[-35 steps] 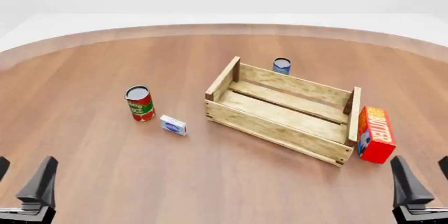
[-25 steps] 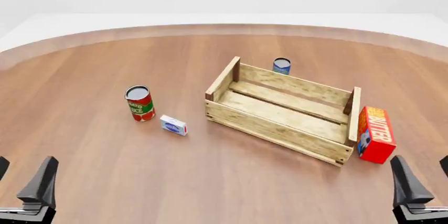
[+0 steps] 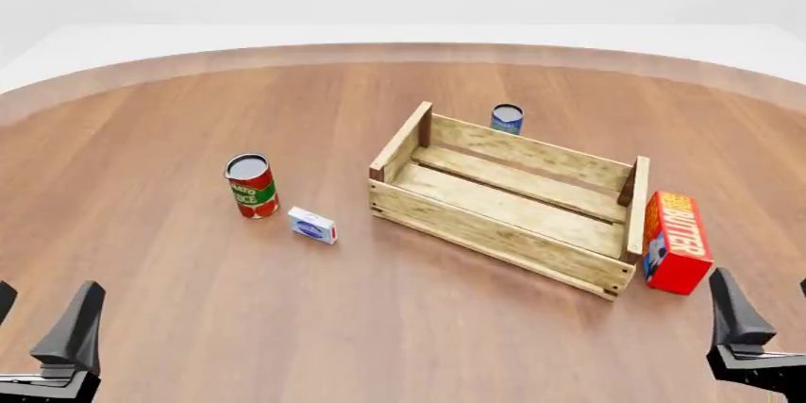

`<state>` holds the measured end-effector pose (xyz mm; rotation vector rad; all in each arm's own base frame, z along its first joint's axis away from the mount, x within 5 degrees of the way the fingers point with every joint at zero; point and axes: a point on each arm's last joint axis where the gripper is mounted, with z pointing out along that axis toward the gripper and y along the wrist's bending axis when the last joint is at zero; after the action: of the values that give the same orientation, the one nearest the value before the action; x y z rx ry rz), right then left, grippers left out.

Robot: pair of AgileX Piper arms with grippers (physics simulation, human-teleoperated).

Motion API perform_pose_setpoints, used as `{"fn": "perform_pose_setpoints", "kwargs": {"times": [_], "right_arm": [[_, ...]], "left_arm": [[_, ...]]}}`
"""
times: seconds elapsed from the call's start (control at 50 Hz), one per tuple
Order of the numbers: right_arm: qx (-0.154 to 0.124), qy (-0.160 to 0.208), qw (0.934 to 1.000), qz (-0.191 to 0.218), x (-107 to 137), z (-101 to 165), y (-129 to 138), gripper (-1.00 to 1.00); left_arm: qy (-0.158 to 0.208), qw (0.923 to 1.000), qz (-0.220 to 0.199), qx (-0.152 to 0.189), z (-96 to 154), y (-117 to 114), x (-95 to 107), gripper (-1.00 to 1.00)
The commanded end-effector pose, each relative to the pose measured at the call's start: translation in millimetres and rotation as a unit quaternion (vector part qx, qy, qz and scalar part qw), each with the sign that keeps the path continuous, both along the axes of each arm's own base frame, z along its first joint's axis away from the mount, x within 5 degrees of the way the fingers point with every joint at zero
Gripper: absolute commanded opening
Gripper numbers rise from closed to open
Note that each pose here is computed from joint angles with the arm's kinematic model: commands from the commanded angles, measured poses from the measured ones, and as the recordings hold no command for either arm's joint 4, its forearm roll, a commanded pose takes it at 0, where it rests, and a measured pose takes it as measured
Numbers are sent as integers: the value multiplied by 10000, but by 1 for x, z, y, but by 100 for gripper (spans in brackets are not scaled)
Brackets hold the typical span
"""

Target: Pick up the butter and put it in the tray.

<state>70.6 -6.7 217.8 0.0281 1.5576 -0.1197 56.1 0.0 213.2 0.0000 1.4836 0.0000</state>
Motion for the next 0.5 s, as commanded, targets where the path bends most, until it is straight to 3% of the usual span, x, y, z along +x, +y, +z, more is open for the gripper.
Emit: {"fn": "perform_pose_setpoints", "kwargs": {"times": [0.02, 0.22, 0.5], "right_arm": [[-140, 172, 9994, -253, 9, -2, -5, 100], [-191, 367, 9978, -510, 19, -8, -11, 100], [-222, 492, 9969, -566, 27, -13, -14, 100]], "left_arm": [[0, 10000, 0, 0, 0, 0, 0, 100], [0, 10000, 0, 0, 0, 0, 0, 100], [0, 10000, 0, 0, 0, 0, 0, 100]]}}
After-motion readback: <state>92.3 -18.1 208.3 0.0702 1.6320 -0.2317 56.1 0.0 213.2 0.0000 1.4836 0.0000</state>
